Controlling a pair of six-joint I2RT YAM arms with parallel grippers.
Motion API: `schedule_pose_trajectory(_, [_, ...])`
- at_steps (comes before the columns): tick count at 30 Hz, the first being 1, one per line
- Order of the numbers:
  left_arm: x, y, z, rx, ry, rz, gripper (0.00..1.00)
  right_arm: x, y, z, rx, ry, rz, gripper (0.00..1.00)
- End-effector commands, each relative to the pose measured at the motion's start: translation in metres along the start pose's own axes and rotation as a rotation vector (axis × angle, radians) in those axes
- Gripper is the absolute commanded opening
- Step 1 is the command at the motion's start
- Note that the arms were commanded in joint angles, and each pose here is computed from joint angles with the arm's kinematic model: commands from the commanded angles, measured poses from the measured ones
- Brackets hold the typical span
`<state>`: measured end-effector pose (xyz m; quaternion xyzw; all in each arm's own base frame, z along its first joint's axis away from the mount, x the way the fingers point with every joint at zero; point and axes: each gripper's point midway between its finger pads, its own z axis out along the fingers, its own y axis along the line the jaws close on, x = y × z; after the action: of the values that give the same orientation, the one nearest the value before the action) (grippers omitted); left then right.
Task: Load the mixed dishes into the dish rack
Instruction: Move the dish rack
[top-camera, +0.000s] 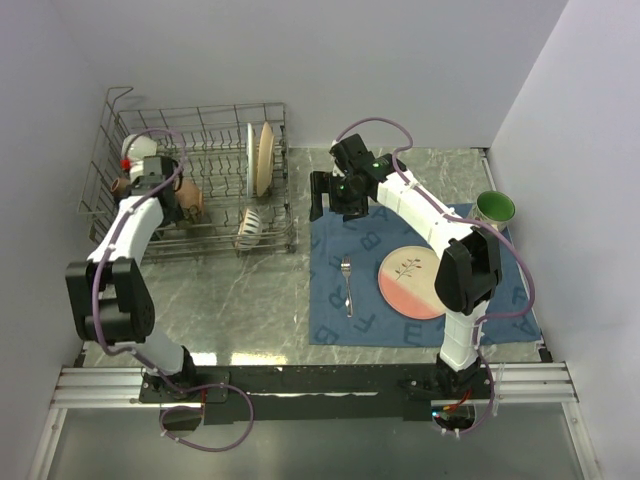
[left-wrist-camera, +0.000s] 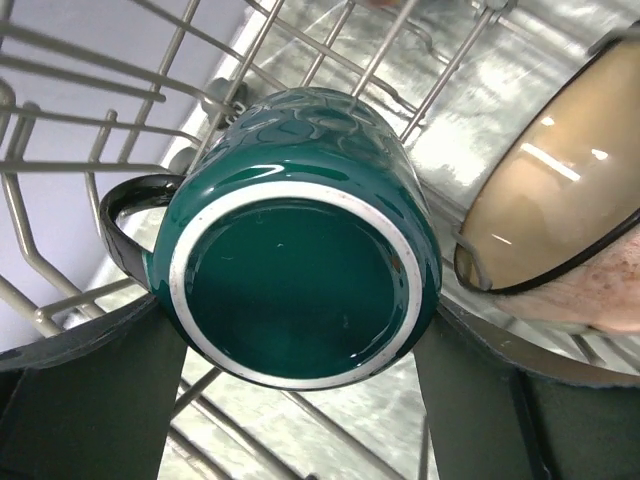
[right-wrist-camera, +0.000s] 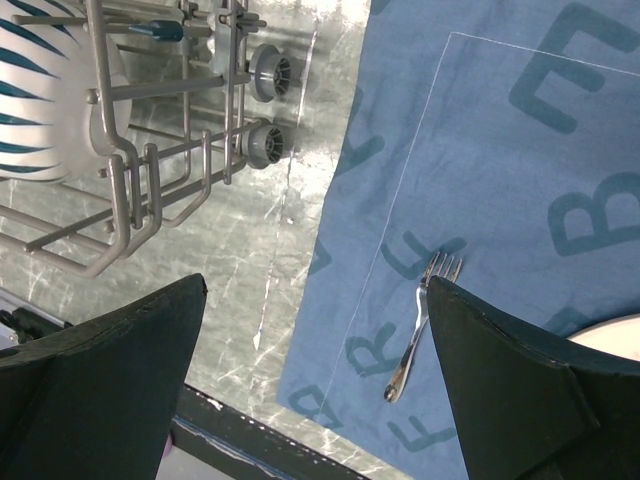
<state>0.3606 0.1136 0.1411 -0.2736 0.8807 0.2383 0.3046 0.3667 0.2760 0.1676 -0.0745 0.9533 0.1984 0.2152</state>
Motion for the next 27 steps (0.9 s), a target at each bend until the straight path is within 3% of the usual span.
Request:
schedule_pose_trajectory(1, [-0.017,0.056,-0.004,-0.097,-0.052,-0.131,0.52,-0.011,0.005,-0.015,-0.022,-0.044,-0.008,1.0])
schedule_pose_trajectory(7, [0.002,0.061,0.016,-0.012,0.024,-0.255,0.59,-0.01,0.004,-0.017,-0.017,-0.041,-0.011,1.0])
schedule_pose_trajectory(11, [0.002,0.068,0.026,0.03,0.051,-0.35,0.56,-0.007,0.003,-0.018,-0.018,-0.042,-0.006,1.0])
schedule_pose_trajectory(16, [0.003,0.067,0.039,0.13,0.11,-0.487,0.6,-0.003,0.0,-0.018,-0.012,-0.039,-0.009,1.0])
schedule_pose_trajectory(24, [0.011,0.073,0.046,0.1,0.12,-0.543,0.66,-0.004,0.001,-0.018,-0.014,-0.039,-0.017,1.0])
schedule_pose_trajectory(27, [0.014,0.078,0.048,0.082,0.116,-0.56,0.63,-0.005,0.001,-0.017,-0.014,-0.036,-0.018,1.0])
